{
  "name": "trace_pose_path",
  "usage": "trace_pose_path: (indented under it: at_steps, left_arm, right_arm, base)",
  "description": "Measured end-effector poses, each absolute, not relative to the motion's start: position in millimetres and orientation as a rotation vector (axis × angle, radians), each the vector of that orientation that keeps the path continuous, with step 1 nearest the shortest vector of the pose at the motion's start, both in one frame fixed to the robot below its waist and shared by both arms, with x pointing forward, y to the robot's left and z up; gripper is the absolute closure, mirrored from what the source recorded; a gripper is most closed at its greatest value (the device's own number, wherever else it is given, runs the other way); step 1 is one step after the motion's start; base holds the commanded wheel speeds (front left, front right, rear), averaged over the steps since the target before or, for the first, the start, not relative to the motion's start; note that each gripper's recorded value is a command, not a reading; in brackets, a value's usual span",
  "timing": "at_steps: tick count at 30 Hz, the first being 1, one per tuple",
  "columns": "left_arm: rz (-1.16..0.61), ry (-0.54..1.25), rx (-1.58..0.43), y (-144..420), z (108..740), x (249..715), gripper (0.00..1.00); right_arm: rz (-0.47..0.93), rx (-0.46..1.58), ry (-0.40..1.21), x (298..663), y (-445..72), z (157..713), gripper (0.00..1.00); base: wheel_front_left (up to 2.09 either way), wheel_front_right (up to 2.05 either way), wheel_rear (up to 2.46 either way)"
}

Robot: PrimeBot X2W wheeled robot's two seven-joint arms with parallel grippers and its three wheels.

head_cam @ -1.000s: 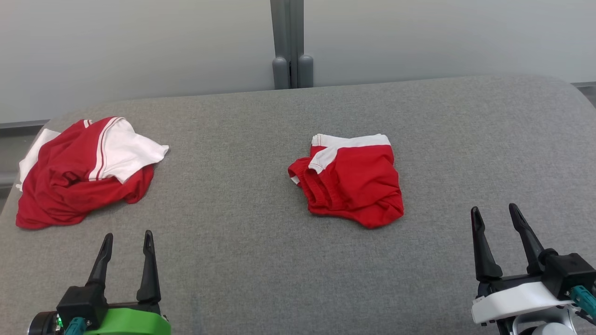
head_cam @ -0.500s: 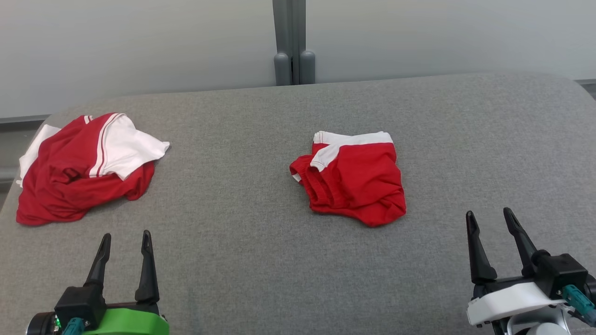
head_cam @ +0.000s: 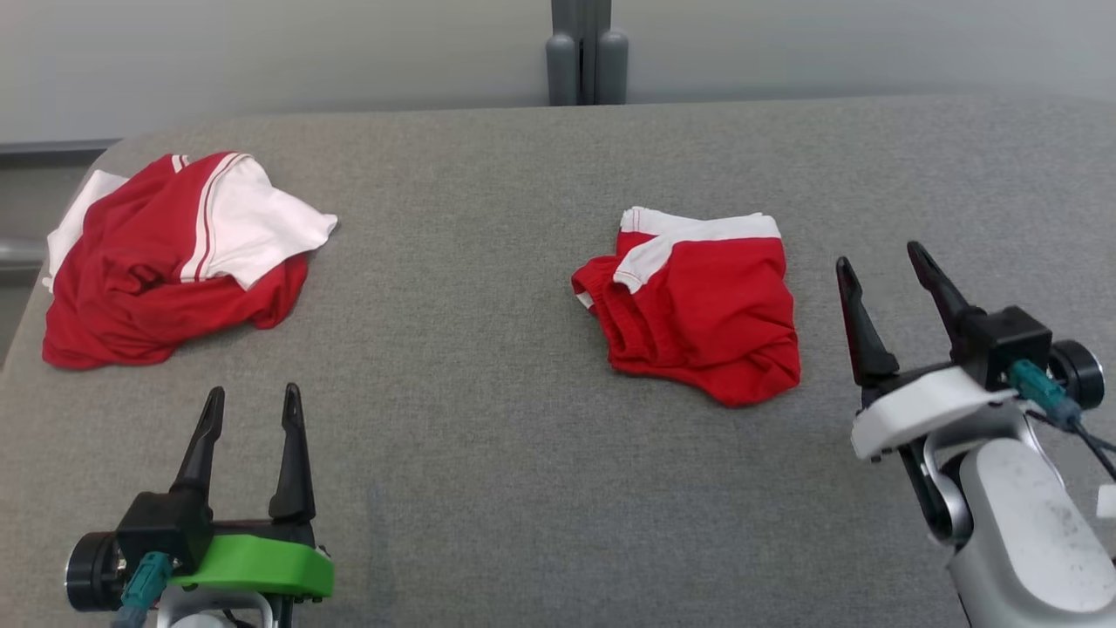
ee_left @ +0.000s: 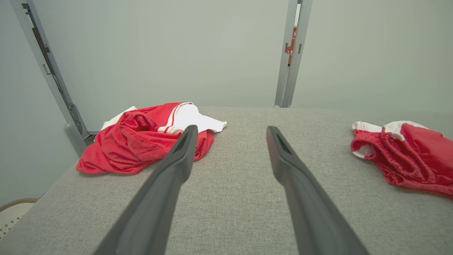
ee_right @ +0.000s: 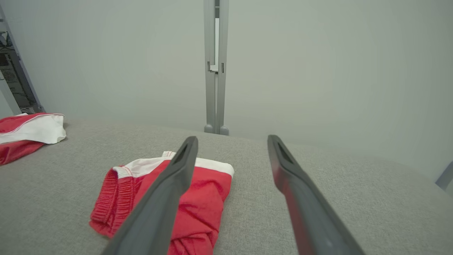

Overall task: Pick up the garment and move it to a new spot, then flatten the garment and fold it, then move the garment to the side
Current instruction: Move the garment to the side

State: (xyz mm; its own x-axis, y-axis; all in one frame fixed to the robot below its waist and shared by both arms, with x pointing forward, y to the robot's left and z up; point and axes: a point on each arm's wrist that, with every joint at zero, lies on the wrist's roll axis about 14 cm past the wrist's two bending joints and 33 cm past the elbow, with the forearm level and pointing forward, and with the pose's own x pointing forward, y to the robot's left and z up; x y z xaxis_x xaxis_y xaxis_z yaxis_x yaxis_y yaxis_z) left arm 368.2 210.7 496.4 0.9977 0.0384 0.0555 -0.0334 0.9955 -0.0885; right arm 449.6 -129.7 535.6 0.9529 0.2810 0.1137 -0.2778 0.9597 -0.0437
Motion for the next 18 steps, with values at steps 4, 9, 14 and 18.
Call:
trace_pose_path:
  at_steps: [4, 9, 14, 18]
  left_arm:
    - [0.036, -0.038, -0.095, 209.7, 490.2, 372.8, 0.0]
    - [0.039, -0.027, -0.122, 207.5, 486.0, 382.3, 0.0]
    - [0.055, -0.003, -0.129, 210.1, 477.6, 388.8, 0.0]
    - [0.078, 0.022, -0.126, 215.8, 469.2, 390.6, 0.0]
  right_arm:
    - [0.307, -0.059, -0.06, 479.2, -121.3, 522.7, 0.0]
    - [0.32, -0.069, 0.037, 507.2, -113.9, 491.8, 0.0]
    - [0.332, -0.074, 0.179, 521.5, -108.0, 441.6, 0.0]
    - [0.341, -0.025, 0.282, 522.9, -94.4, 404.6, 0.0]
  base:
    - [0.0, 0.0, 0.0]
    - [0.0, 0.0, 0.0]
    - [0.0, 0.0, 0.0]
    - [0.0, 0.0, 0.0]
